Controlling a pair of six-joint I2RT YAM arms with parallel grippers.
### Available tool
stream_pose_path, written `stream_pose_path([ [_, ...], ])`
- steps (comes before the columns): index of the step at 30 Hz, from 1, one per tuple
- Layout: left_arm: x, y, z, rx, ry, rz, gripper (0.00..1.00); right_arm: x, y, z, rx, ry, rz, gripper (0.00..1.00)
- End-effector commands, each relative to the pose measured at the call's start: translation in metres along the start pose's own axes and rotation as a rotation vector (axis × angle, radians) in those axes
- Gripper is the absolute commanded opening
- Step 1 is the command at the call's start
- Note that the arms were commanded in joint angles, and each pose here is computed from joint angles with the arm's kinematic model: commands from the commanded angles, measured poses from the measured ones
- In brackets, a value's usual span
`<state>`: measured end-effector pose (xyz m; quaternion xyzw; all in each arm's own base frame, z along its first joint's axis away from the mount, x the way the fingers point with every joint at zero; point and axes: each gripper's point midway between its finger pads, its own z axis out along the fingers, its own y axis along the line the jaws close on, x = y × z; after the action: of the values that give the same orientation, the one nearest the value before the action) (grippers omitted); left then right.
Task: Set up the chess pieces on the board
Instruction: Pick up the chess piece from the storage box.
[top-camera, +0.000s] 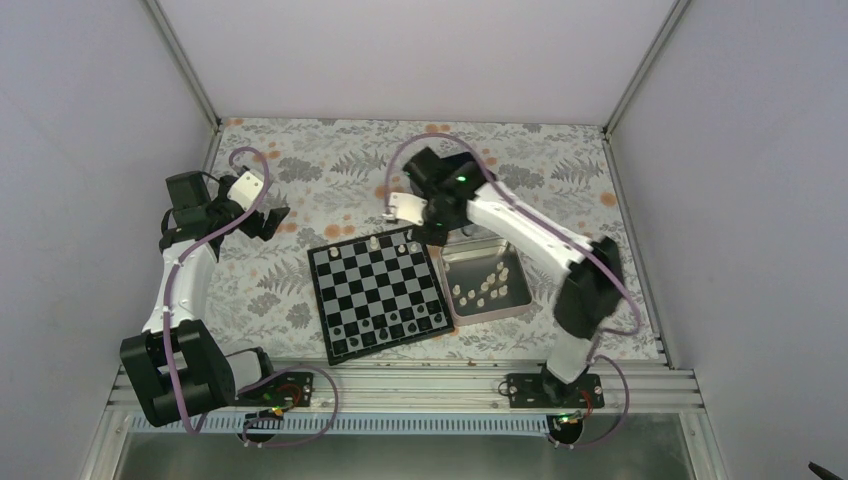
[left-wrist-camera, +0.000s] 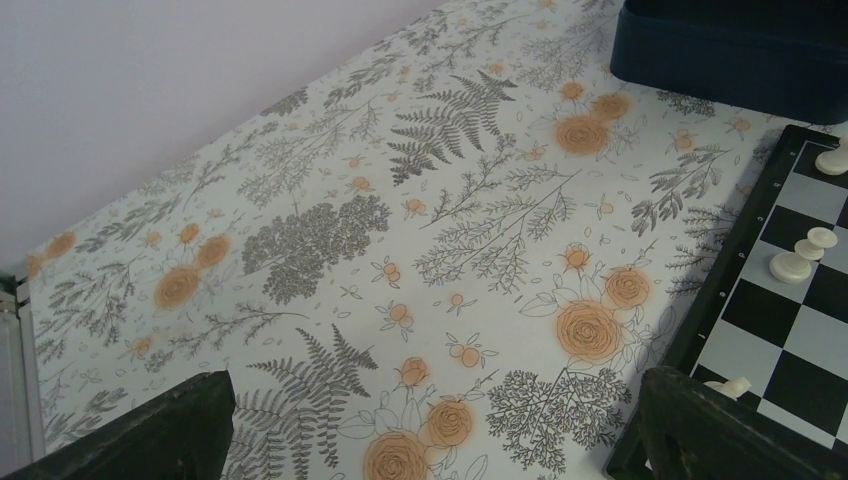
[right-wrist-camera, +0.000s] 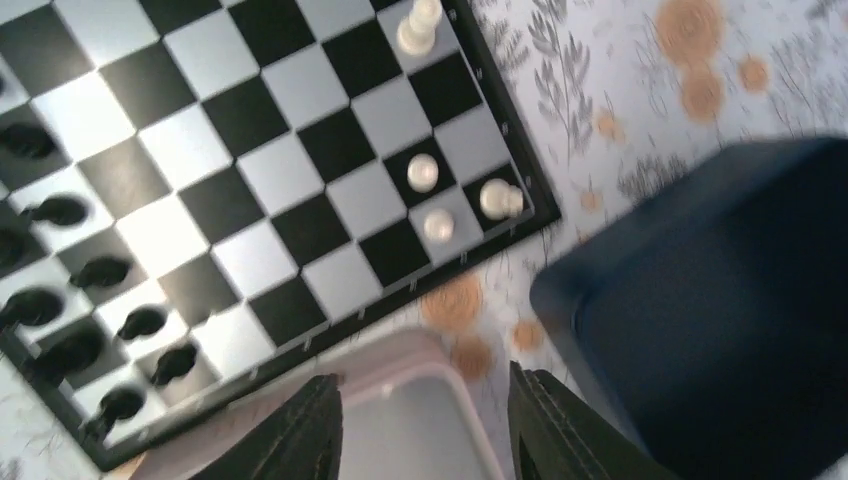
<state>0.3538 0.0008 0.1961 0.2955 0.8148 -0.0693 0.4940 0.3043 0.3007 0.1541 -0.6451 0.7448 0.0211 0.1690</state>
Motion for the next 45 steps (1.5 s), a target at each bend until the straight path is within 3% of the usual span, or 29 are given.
stream_pose_path([
  [1,-0.003,-0.001,0.0,0.005,-0.025,0.011,1.0,0.056,0.021,-0.014,-0.032,0.044,0.057,0.45],
  [6,-0.004,0.002,0.001,-0.003,-0.028,-0.001,1.0,0.11,0.047,-0.005,-0.067,0.074,0.112,0.47],
  [15,-0.002,0.003,0.001,-0.013,-0.019,-0.006,1.0,0.145,0.07,0.023,-0.13,0.085,0.161,0.47],
  [26,-0.001,0.003,0.0,-0.015,-0.016,-0.011,1.0,0.16,0.076,0.052,-0.156,0.126,0.162,0.44],
  [45,0.0,-0.001,0.002,0.005,-0.023,-0.004,1.0,0.174,0.076,0.068,-0.179,0.175,0.177,0.26],
])
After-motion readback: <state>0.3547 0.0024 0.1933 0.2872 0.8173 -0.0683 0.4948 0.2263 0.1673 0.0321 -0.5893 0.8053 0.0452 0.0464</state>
